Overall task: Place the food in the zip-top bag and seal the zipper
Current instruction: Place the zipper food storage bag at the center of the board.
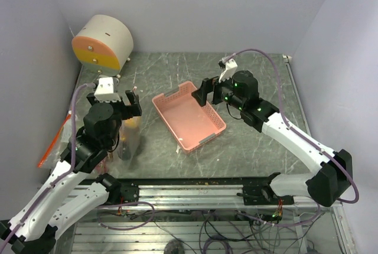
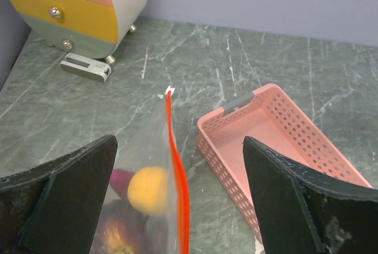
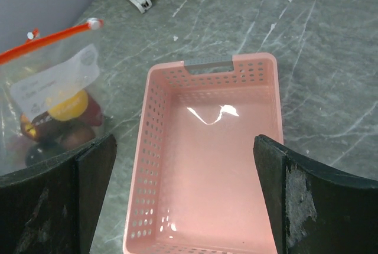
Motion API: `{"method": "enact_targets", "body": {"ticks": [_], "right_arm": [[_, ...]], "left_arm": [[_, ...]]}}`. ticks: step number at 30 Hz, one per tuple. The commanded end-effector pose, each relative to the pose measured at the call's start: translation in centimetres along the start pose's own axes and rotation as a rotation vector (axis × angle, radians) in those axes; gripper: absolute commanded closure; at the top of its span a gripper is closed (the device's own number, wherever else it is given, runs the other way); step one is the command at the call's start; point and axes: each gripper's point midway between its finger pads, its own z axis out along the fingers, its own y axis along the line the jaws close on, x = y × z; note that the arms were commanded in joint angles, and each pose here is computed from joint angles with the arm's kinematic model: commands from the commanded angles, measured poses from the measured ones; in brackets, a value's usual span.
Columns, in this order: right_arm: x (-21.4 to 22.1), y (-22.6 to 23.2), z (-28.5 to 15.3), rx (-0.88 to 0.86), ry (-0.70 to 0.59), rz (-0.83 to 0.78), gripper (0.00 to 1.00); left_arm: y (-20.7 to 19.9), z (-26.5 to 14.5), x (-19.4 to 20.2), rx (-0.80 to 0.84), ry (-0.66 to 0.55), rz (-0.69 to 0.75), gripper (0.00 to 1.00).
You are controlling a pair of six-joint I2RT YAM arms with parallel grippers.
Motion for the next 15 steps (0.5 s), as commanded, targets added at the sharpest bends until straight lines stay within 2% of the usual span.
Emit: {"method": "enact_targets", "body": {"ticks": [1,6,15], "right_arm": [[-0.2,-1.1,-0.7,0.058,-0.038,0.032,0.0],[1.4,-2.6,-0.7,0.139,0.02,0.057,0.0],[2.6,-3.4,-0.9,0.183,0.055,0.064,0.0]], "left_arm": [[-0.9,-1.8,-2.8,0.084,-0.035,-0.037,0.01],[-2.2,-3.4,-3.6,0.203,-0.056,-0.042,0.01],[-2.7,-3.3,-1.6,0.235,-0.007,-0.039,0.01]]}}
